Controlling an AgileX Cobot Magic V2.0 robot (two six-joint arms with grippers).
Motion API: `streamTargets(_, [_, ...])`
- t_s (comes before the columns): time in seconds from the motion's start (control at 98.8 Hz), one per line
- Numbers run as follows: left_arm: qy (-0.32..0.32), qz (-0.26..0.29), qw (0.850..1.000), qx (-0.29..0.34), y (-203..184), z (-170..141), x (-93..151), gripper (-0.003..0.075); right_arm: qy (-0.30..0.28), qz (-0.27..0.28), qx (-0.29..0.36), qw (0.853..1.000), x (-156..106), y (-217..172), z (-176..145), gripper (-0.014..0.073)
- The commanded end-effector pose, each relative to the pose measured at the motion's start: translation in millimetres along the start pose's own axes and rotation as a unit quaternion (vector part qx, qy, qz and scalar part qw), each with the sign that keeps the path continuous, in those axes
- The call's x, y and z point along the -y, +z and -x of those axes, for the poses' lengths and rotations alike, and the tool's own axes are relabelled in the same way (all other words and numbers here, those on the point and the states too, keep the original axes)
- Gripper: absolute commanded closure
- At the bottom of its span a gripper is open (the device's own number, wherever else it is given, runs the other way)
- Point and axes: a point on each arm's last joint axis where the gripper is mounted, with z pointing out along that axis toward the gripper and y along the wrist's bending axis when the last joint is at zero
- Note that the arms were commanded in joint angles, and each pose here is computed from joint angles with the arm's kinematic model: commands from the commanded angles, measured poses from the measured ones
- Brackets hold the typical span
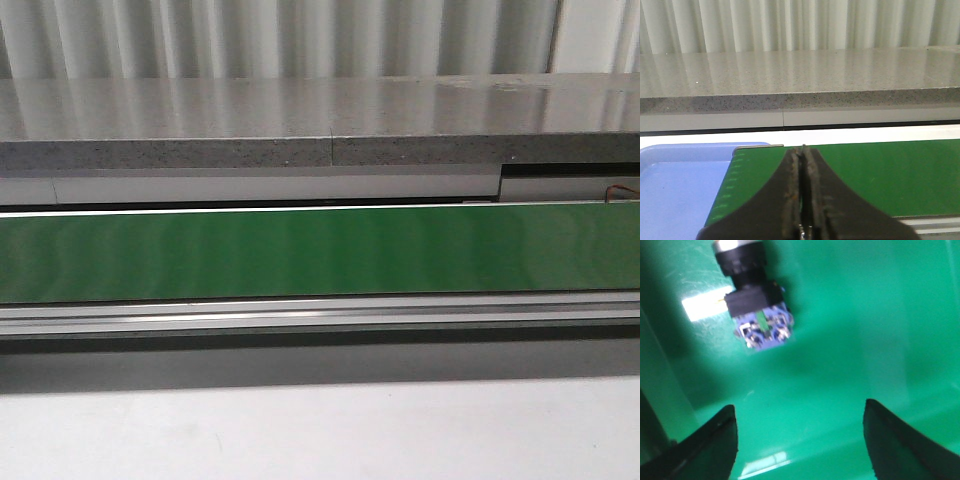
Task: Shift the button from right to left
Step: 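Move the right gripper down toward the yellow push button in the green tray, then close the right gripper around the yellow push button's body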
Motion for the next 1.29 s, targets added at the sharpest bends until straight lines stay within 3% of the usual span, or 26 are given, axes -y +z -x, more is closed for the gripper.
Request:
streamTargets(0.0, [-0.007, 0.002, 0.999, 0.035, -1.0, -4.2, -0.2, 0.0741, -0.014, 0.01, 0.04, 0.999, 1.9, -11.1, 16.7, 0.0067])
streamTargets(0.496, [-0.007, 0.002, 0.999, 0.035, -1.0, -4.2, -0.2, 0.0741, -0.051, 0.039, 0.014, 0.998, 0.2, 26.3, 48.4, 0.0086])
streamTargets(0.567, [-0.007, 0.002, 0.999, 0.035, -1.0, -4.2, -0.2, 0.0741, -0.055, 0.038, 0.016, 0.998, 0.3, 27.9, 49.3, 0.0139])
streamTargets(0.739, [-0.007, 0.002, 0.999, 0.035, -1.0, -4.2, -0.2, 0.0741, -0.056, 0.037, 0.021, 0.998, 0.6, 27.1, 51.1, 0.0371])
streamTargets(0.83, [-0.007, 0.002, 0.999, 0.035, -1.0, -4.2, -0.2, 0.0741, -0.056, 0.037, 0.022, 0.998, 0.6, 27.1, 51.2, 0.0412])
streamTargets(1.072, [-0.007, 0.002, 0.999, 0.035, -1.0, -4.2, -0.2, 0.0741, -0.036, 0.07, 0.038, 0.996, -7.1, -5.6, 46.1, 0.041])
streamTargets(1.285, [-0.007, 0.002, 0.999, 0.035, -1.0, -4.2, -0.2, 0.0741, -0.073, 0.078, 0.066, 0.992, -32.2, -55.2, 35.2, 0.041])
